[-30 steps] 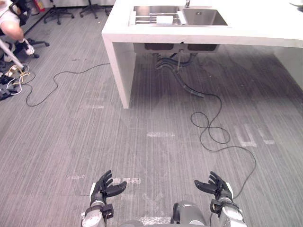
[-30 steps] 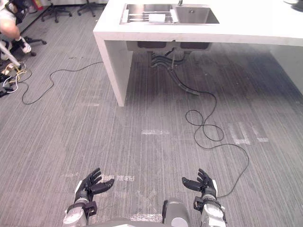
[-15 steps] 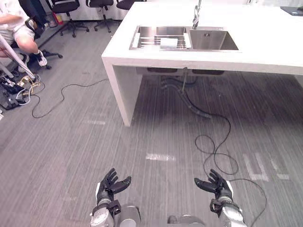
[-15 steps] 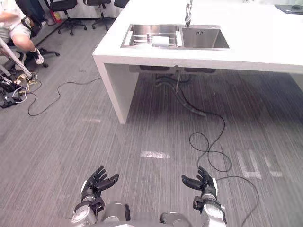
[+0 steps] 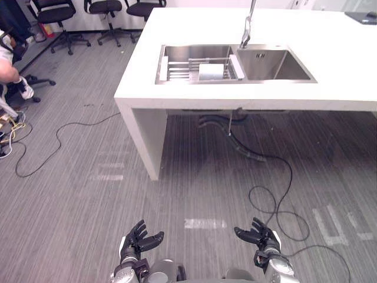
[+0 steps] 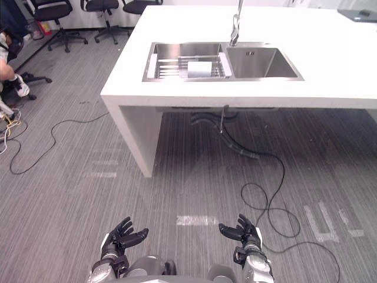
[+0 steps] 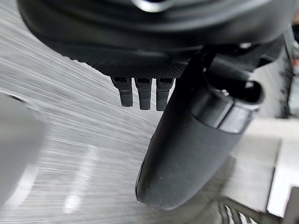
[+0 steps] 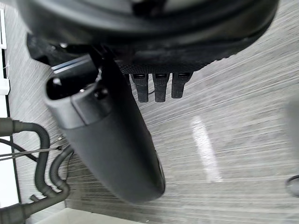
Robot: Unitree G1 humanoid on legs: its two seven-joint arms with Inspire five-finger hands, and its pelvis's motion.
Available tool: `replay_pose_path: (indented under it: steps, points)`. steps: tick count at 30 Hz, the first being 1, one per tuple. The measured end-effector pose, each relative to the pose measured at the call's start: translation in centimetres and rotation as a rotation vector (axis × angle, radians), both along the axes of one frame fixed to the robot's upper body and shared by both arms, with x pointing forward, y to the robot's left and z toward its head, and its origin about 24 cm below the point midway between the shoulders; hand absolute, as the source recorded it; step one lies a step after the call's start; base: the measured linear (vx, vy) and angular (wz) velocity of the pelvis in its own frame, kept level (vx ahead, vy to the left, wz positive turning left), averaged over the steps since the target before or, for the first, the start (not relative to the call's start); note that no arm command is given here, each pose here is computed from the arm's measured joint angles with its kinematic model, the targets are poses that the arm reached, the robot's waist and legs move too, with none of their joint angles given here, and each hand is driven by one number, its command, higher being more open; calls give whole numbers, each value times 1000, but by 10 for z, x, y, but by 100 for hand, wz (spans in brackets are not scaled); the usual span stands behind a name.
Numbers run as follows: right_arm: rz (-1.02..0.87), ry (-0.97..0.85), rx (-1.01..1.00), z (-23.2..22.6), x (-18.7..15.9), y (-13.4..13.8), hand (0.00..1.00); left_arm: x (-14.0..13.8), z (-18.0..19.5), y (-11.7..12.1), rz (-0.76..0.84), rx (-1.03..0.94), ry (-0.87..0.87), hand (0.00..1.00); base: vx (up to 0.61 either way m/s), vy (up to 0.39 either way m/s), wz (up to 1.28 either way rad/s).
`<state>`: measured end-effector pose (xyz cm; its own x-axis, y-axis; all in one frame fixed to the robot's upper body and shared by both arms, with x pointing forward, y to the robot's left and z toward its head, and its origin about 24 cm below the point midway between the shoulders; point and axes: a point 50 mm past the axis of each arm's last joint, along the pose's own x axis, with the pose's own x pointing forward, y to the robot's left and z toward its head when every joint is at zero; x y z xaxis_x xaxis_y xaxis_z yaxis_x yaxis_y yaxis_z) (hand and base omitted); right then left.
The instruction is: Walk over to the sink, pick up the cup, carry it to the dishwasher, place the cup inside the dishwasher, then close the dishwasher door
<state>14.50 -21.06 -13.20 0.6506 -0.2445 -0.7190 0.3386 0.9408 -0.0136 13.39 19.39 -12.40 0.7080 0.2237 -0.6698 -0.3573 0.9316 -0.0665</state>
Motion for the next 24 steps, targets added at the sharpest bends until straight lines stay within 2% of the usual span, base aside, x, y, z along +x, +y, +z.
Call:
replay_pose_path:
  steps: [6,11,15,18,21,24]
  points:
    - [11,5,2,-1,-1,1,90,15,6,3,4,7,-45,90,442,-165,20]
    - [5,25,-24,-1,-3,-9,90,24,12,-7,8,-17,-82,90,427,-225,18]
    - [10,37,-37,-3,-19,-6,90,52,66,-21,-14,-17,-368,90,274,-142,50]
    - [15,4,-43,2,-14,-4,90,67,116,-26,-9,-15,-620,90,202,-4,1]
    - [14,-12,-50,4,-11,-6,90,73,155,-27,5,-11,-811,90,193,129,2]
    - [34,4,-63,3,-9,-9,90,70,178,-27,4,6,-915,90,222,198,6]
